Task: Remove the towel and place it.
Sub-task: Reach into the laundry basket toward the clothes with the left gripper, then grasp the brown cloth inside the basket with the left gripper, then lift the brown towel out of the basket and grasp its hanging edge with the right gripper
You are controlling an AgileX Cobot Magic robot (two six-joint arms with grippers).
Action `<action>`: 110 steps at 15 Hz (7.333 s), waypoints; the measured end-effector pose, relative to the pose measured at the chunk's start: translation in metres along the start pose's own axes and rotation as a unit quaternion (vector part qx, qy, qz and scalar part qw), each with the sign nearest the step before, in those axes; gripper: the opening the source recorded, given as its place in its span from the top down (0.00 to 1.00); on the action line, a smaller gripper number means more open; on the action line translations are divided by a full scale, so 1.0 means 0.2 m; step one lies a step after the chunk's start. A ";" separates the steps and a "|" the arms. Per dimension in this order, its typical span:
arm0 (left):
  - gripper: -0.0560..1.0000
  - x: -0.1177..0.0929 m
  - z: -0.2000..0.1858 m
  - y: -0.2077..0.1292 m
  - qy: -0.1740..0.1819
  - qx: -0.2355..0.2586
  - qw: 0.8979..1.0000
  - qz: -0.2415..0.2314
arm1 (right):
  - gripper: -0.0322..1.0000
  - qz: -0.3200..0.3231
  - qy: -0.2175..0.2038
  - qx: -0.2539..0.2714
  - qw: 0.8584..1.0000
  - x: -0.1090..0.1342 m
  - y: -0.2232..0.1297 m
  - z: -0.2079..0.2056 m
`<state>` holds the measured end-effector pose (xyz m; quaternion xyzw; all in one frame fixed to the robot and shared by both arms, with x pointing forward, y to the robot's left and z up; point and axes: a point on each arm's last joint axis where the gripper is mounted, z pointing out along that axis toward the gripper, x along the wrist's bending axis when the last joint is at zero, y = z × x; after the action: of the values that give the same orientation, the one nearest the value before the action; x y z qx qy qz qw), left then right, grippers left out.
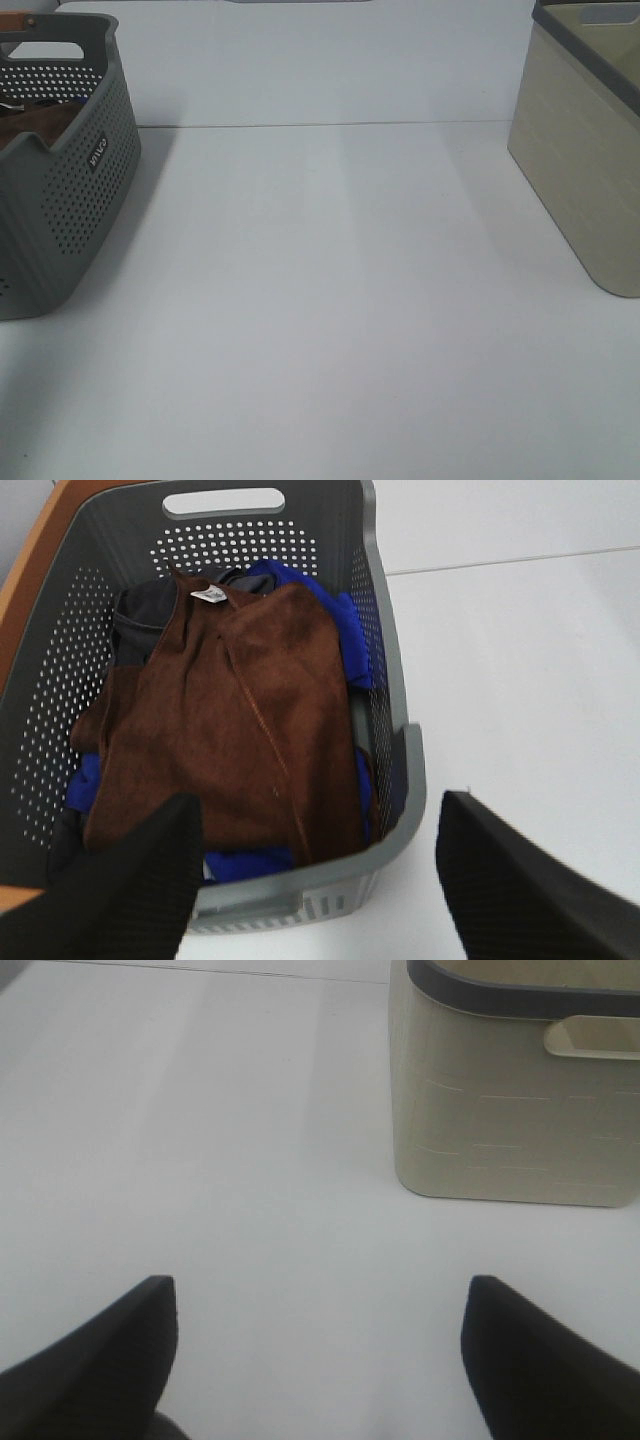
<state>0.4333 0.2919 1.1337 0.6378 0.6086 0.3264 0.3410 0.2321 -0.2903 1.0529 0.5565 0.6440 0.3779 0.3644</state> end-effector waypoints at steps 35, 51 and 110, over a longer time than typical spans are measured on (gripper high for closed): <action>0.38 0.47 1.76 0.30 0.135 0.181 0.973 -0.049 | 0.24 0.000 0.000 0.000 1.000 0.00 0.00 0.00; 0.58 0.55 1.89 0.19 0.112 0.164 0.976 -0.089 | 0.24 0.000 0.000 0.000 1.000 0.00 0.00 0.00; 0.95 -1.25 0.17 0.82 -0.398 -0.083 0.885 0.225 | 0.25 0.063 0.431 0.008 0.900 0.20 0.34 1.06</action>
<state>0.5402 0.0357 1.2506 0.8030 0.2326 0.1624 0.5242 0.4471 -0.2266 1.0163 0.3815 0.7046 0.5979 0.0220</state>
